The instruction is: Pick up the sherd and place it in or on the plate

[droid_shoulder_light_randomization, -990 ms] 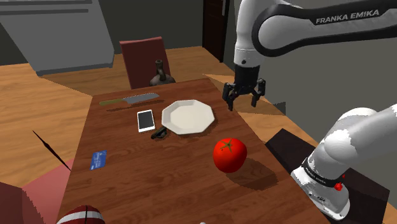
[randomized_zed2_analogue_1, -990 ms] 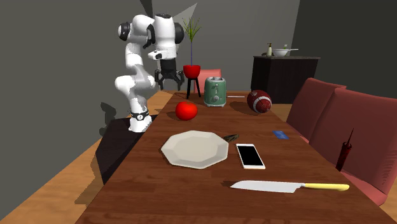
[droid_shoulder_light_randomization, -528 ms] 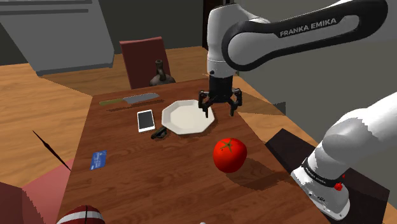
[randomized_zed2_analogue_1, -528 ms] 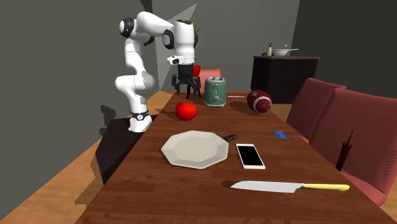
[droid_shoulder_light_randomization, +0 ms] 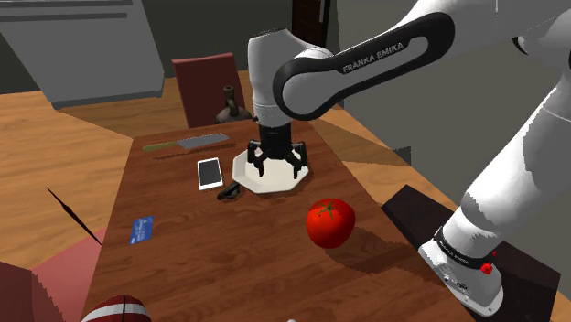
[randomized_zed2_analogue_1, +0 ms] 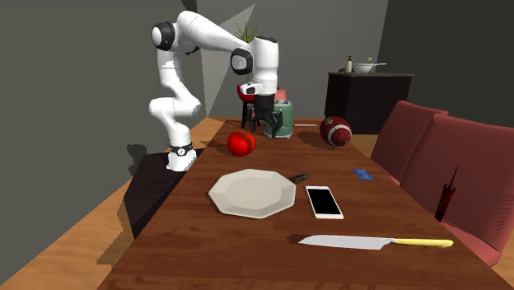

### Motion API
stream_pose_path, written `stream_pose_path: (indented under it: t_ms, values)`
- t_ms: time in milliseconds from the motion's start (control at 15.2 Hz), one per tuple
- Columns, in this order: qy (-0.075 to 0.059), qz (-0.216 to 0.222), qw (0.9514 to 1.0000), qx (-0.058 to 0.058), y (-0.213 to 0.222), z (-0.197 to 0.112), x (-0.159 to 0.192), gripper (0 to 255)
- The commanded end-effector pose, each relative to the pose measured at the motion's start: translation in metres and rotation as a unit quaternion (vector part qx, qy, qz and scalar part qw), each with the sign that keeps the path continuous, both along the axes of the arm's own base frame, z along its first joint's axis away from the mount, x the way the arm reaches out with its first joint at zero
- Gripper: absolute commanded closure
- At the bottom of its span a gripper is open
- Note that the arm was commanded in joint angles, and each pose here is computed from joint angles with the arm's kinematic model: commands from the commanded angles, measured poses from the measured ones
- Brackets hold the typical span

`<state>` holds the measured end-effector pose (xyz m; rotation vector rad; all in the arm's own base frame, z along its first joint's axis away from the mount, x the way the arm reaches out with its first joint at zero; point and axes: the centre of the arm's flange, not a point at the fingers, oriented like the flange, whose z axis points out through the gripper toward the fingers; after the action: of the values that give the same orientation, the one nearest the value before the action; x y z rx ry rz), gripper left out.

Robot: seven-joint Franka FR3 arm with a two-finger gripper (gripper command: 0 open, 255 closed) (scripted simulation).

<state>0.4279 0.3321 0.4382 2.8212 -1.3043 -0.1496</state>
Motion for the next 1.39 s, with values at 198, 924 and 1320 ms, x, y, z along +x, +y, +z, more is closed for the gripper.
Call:
stream_pose_path:
  t_ms: [198, 924, 1320]
  values:
    - [-0.004, -0.071, 0.9974, -0.013, 0.042, -0.027, 0.047, 0]
    - [-0.008, -0.171, 0.9847, -0.033, 0.088, -0.079, 0.126, 0]
    - [-0.008, -0.171, 0.9847, -0.033, 0.088, -0.103, 0.124, 0]
